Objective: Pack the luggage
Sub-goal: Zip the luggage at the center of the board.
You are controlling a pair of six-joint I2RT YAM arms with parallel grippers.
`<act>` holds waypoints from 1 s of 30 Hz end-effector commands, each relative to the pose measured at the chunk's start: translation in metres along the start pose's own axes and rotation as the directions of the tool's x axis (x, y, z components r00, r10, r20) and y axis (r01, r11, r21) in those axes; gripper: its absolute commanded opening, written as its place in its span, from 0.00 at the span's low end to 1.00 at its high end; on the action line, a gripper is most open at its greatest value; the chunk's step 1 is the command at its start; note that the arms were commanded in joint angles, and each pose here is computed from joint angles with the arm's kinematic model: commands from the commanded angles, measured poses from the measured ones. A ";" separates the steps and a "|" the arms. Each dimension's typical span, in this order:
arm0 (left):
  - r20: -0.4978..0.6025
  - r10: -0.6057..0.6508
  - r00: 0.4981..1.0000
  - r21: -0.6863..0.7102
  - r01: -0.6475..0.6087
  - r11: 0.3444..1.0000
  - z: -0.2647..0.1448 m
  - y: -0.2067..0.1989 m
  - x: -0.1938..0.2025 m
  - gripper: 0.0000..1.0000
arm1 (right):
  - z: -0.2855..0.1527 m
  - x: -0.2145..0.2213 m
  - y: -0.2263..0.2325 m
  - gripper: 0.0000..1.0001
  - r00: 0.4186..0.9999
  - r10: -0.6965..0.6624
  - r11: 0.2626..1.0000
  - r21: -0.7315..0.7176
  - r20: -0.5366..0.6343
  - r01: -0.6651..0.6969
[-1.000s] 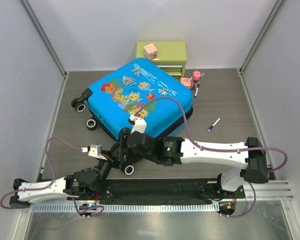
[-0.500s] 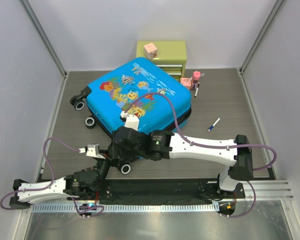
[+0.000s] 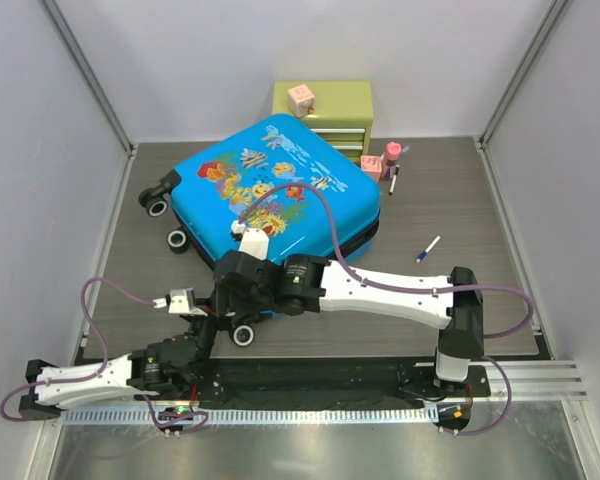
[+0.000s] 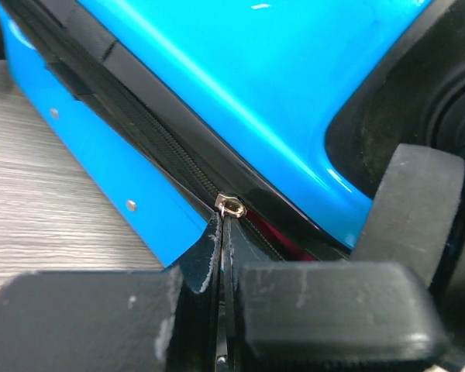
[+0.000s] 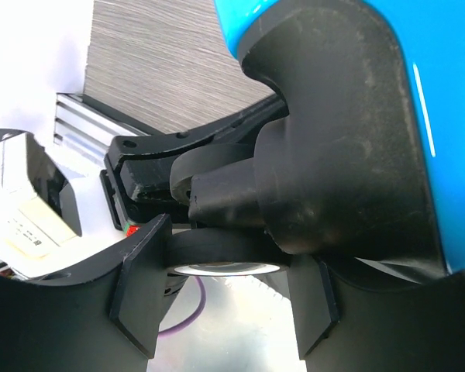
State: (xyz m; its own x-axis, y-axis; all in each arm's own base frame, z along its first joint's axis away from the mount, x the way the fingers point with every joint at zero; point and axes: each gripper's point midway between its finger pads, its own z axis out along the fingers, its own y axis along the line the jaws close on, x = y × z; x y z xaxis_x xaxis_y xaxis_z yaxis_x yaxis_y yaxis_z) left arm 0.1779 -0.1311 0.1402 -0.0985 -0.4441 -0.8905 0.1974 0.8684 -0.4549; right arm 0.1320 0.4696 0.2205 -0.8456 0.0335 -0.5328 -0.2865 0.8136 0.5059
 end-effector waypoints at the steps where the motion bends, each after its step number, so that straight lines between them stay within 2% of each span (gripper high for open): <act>1: -0.089 -0.020 0.996 0.367 0.052 0.929 -0.021 -0.069 0.007 0.00 | -0.012 -0.238 0.097 0.01 0.659 0.524 0.807 -0.563 0.540 -0.181; 5: -0.050 -0.052 0.997 0.315 0.065 0.947 -0.016 -0.060 -0.004 0.00 | 0.001 -0.235 0.106 0.01 0.681 0.515 0.803 -0.570 0.521 -0.172; 8: -0.041 -0.048 0.998 0.327 0.058 0.943 -0.016 -0.063 -0.007 0.00 | 0.005 -0.231 0.113 0.01 0.698 0.519 0.789 -0.590 0.493 -0.171; 12: -0.071 -0.025 0.997 0.321 0.047 0.946 -0.017 -0.063 -0.006 0.00 | 0.002 -0.227 0.109 0.01 0.718 0.485 0.813 -0.560 0.499 -0.160; 14: -0.081 -0.013 0.997 0.292 0.036 0.956 -0.017 -0.056 -0.005 0.00 | -0.014 -0.229 0.105 0.01 0.717 0.477 0.818 -0.554 0.508 -0.152; 15: -0.080 -0.027 0.996 0.283 0.049 0.958 -0.017 -0.055 -0.010 0.00 | -0.005 -0.218 0.095 0.05 0.735 0.454 0.836 -0.525 0.503 -0.157; 16: -0.080 -0.047 0.996 0.262 0.067 0.963 -0.016 -0.053 -0.013 0.00 | -0.024 -0.220 0.094 0.11 0.732 0.462 0.826 -0.544 0.501 -0.150; 17: -0.099 0.000 0.995 0.234 0.023 0.972 -0.016 -0.045 -0.007 0.00 | -0.028 -0.217 0.090 0.26 0.733 0.465 0.823 -0.548 0.497 -0.150; 18: -0.105 -0.043 0.994 0.213 0.065 0.975 -0.016 -0.045 -0.014 0.05 | -0.015 -0.201 0.076 0.35 0.757 0.439 0.841 -0.517 0.484 -0.158; 19: -0.104 -0.058 0.993 0.183 0.076 0.980 -0.016 -0.040 -0.016 0.13 | -0.018 -0.195 0.072 0.57 0.767 0.429 0.845 -0.512 0.478 -0.153; 20: -0.110 -0.062 0.992 0.163 0.080 0.983 -0.016 -0.036 -0.017 0.22 | -0.021 -0.185 0.060 0.66 0.785 0.403 0.862 -0.484 0.471 -0.152; 21: -0.119 -0.052 0.991 0.143 0.069 0.987 -0.017 -0.029 -0.019 0.36 | -0.022 -0.177 0.055 0.73 0.797 0.387 0.871 -0.469 0.464 -0.150; 22: -0.120 -0.086 0.989 0.114 0.099 0.988 -0.017 -0.024 -0.021 0.40 | -0.024 -0.171 0.051 0.82 0.809 0.371 0.876 -0.460 0.455 -0.143; 23: -0.129 -0.081 0.988 0.103 0.094 0.990 -0.018 -0.022 -0.021 0.44 | -0.035 -0.166 0.048 0.85 0.818 0.361 0.878 -0.458 0.447 -0.138; 25: -0.143 -0.069 0.987 0.089 0.082 0.993 -0.020 -0.018 -0.025 0.57 | -0.030 -0.147 0.031 0.96 0.848 0.306 0.907 -0.402 0.432 -0.122; 27: -0.147 -0.068 0.987 0.060 0.078 0.995 -0.022 -0.008 -0.031 0.70 | -0.038 -0.131 0.013 1.00 0.872 0.248 0.933 -0.348 0.423 -0.097; 30: -0.145 -0.110 0.983 0.018 0.114 0.993 -0.025 -0.001 -0.045 0.74 | -0.052 -0.116 -0.013 1.00 0.892 0.172 0.962 -0.266 0.418 -0.061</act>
State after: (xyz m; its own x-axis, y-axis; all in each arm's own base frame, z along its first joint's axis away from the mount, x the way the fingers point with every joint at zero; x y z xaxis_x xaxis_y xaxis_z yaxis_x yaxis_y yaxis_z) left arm 0.1697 -0.1007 0.1436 -0.1780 -0.3267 -0.9282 0.1510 0.9230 -0.3538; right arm 0.1292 0.4563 0.2421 -0.8424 0.1422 -0.5197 -0.3183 0.6468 0.6930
